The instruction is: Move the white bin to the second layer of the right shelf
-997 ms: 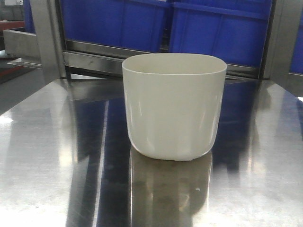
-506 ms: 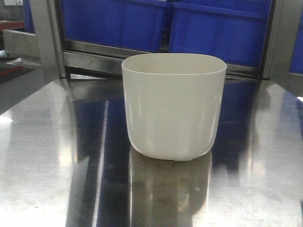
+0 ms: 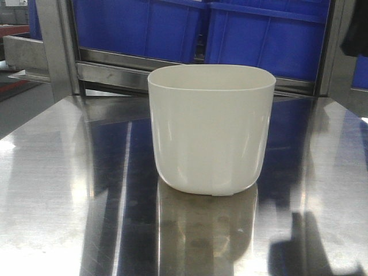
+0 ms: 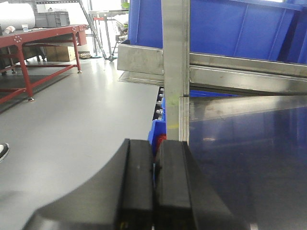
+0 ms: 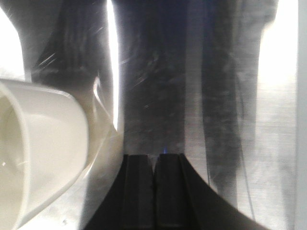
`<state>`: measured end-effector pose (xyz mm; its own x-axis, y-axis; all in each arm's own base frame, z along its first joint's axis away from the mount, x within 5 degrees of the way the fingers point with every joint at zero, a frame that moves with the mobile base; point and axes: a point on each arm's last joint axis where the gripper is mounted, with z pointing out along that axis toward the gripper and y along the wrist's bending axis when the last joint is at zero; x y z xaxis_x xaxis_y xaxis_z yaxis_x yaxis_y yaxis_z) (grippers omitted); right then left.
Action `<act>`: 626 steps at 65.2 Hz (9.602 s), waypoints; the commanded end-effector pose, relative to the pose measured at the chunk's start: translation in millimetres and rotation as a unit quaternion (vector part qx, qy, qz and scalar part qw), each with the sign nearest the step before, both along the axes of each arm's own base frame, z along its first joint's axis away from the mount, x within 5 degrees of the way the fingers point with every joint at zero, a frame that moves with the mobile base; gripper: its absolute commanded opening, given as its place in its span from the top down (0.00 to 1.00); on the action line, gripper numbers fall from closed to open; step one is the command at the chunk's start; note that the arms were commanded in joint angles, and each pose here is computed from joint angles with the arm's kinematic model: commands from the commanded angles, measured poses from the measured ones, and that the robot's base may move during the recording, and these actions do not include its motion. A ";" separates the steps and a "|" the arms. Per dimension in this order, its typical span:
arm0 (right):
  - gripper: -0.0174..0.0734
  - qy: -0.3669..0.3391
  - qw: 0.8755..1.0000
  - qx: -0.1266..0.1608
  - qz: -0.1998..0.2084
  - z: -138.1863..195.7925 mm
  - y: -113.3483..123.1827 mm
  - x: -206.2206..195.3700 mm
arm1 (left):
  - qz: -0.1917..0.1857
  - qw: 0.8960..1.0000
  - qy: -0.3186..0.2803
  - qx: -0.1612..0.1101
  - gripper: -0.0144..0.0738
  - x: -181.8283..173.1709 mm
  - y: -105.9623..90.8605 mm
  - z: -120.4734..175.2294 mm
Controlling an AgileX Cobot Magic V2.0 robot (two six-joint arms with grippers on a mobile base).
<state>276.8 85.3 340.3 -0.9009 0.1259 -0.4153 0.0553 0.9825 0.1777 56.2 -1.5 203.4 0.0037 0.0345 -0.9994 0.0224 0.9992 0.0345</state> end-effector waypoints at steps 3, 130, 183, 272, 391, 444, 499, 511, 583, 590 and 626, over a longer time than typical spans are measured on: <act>0.59 -0.039 0.999 0.009 0.011 27.6 18.0 0.8 | 0.001 1.000 -0.030 -0.005 0.74 0.3 0.3 -4.1; 0.56 0.122 0.992 -0.028 0.005 -34.9 87.5 38.0 | 0.001 1.000 -0.030 -0.005 0.74 0.3 0.3 -4.1; 0.75 -0.008 0.998 -0.051 0.040 1.1 36.2 -31.8 | 0.001 1.000 -0.030 -0.005 0.74 0.3 0.3 -4.1; 0.75 -0.097 0.995 -0.027 -0.013 -25.7 -68.1 -157.1 | 0.001 1.000 -0.030 -0.005 0.74 0.3 0.3 -4.1; 0.75 -0.097 0.995 -0.027 -0.013 -25.7 -68.1 -157.1 | 0.001 1.000 -0.030 -0.005 0.74 0.3 0.3 -4.1; 0.75 -0.096 0.995 -0.027 -0.013 -25.7 -68.1 -157.1 | 0.001 1.000 -0.030 -0.005 0.74 0.3 0.3 -4.1; 0.75 -0.096 0.995 -0.027 -0.013 -25.7 -68.1 -157.1 | 0.001 1.000 -0.030 -0.005 0.74 0.3 0.3 -4.1; 0.75 -0.096 0.995 -0.027 -0.013 -25.7 -68.1 -157.1 | 0.001 1.000 -0.030 -0.005 0.74 0.3 0.3 -4.1; 0.75 -0.095 0.995 -0.027 -0.013 -25.8 -68.2 -157.3 | 0.001 1.000 -0.030 -0.005 0.74 0.3 0.3 -4.1; 0.75 -0.095 0.995 -0.027 -0.013 -25.8 -68.2 -157.3 | 0.001 1.000 -0.030 -0.005 0.74 0.3 0.3 -4.1; 0.75 -0.095 0.995 -0.027 -0.013 -25.9 -68.2 -157.4 | 0.001 1.000 -0.030 -0.005 0.74 0.3 0.3 -4.1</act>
<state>115.2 17.7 302.6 -0.8494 0.1158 -0.5149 0.0601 0.9905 0.1235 56.2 -1.5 203.4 0.0037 0.0345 -0.9994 0.0224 0.9992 0.0345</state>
